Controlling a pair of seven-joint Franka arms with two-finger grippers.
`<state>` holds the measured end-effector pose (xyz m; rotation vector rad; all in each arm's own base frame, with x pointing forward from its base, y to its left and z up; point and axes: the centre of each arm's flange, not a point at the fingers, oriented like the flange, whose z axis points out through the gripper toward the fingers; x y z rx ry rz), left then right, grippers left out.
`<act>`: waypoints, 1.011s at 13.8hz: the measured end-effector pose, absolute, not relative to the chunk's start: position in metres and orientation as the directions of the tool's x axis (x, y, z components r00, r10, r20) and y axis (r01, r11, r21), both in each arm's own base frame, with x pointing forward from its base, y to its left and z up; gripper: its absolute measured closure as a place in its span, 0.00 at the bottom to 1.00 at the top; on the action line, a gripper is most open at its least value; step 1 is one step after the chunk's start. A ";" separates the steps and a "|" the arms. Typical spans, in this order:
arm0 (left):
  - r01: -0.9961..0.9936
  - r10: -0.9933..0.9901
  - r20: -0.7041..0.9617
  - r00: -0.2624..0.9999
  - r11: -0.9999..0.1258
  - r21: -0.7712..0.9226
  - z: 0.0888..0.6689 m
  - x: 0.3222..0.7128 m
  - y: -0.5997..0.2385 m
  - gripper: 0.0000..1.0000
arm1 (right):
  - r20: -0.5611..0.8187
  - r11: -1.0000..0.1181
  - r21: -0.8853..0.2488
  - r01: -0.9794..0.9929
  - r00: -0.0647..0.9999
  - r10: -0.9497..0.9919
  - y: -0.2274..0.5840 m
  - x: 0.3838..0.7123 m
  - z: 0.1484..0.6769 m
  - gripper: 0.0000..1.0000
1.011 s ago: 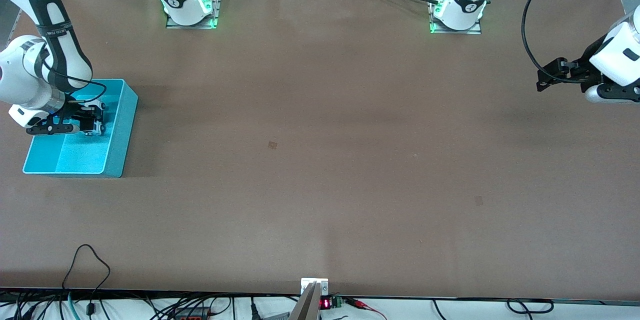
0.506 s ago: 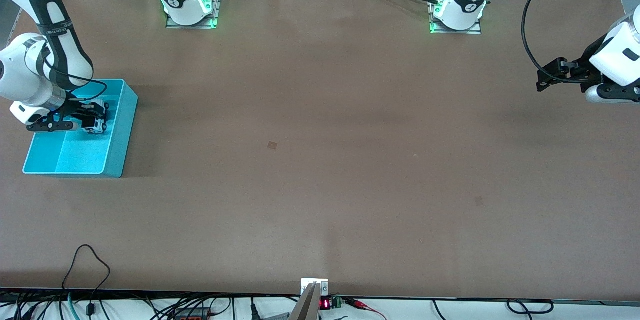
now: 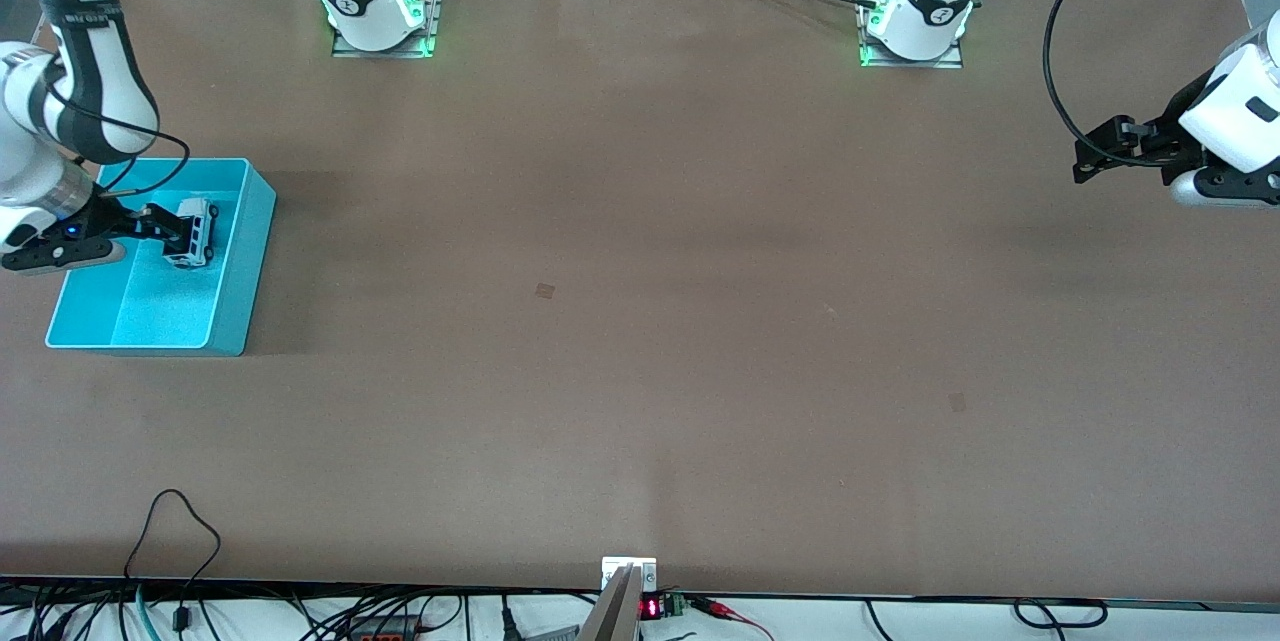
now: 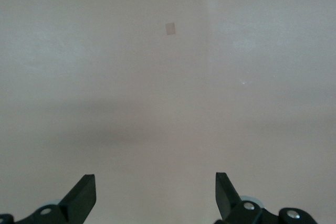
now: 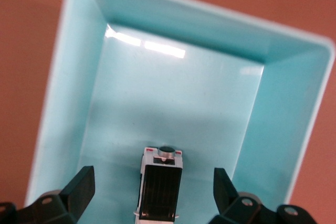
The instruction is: Wind and store white jeep toy
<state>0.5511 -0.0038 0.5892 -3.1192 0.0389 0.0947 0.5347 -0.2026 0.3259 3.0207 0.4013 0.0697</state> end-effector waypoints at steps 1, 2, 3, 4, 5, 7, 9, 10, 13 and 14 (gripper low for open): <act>-0.025 -0.023 -0.061 0.998 -0.999 -0.020 0.589 0.551 -0.003 0.00 | 0.024 -0.958 0.089 0.274 0.960 0.277 -0.195 0.545 0.348 0.00; -0.023 -0.022 -0.062 0.998 -1.000 -0.020 0.589 0.551 -0.002 0.00 | 0.017 -0.956 0.080 0.284 0.958 0.286 -0.186 0.555 0.370 0.00; -0.022 -0.020 -0.062 0.998 -1.000 -0.020 0.589 0.551 -0.002 0.00 | 0.015 -0.955 0.077 0.285 0.958 0.287 -0.177 0.565 0.391 0.00; -0.021 -0.020 -0.062 0.998 -1.000 -0.020 0.589 0.551 -0.001 0.00 | 0.021 -0.955 0.079 0.286 0.957 0.288 -0.167 0.574 0.408 0.00; -0.021 -0.020 -0.063 0.998 -1.000 -0.020 0.589 0.551 -0.001 0.00 | 0.029 -0.954 0.083 0.289 0.956 0.292 -0.156 0.582 0.420 0.00; -0.021 -0.020 -0.063 0.998 -1.000 -0.020 0.589 0.551 -0.001 0.00 | 0.034 -0.956 0.083 0.282 0.958 0.286 -0.137 0.591 0.434 0.00; -0.021 -0.020 -0.063 0.998 -1.000 -0.020 0.589 0.551 -0.001 0.00 | 0.032 -0.963 0.078 0.258 0.965 0.261 -0.129 0.594 0.444 0.00; -0.021 -0.020 -0.063 0.998 -1.000 -0.020 0.589 0.551 -0.001 0.00 | 0.030 -0.967 0.071 0.245 0.968 0.247 -0.122 0.596 0.451 0.00; -0.021 -0.020 -0.063 0.998 -1.000 -0.020 0.589 0.551 -0.001 0.00 | 0.039 -0.982 0.047 0.184 0.982 0.186 -0.085 0.592 0.483 0.00; -0.021 -0.020 -0.063 0.998 -1.000 -0.020 0.589 0.551 -0.001 0.00 | 0.038 -0.986 0.037 0.161 0.986 0.162 -0.073 0.587 0.494 0.00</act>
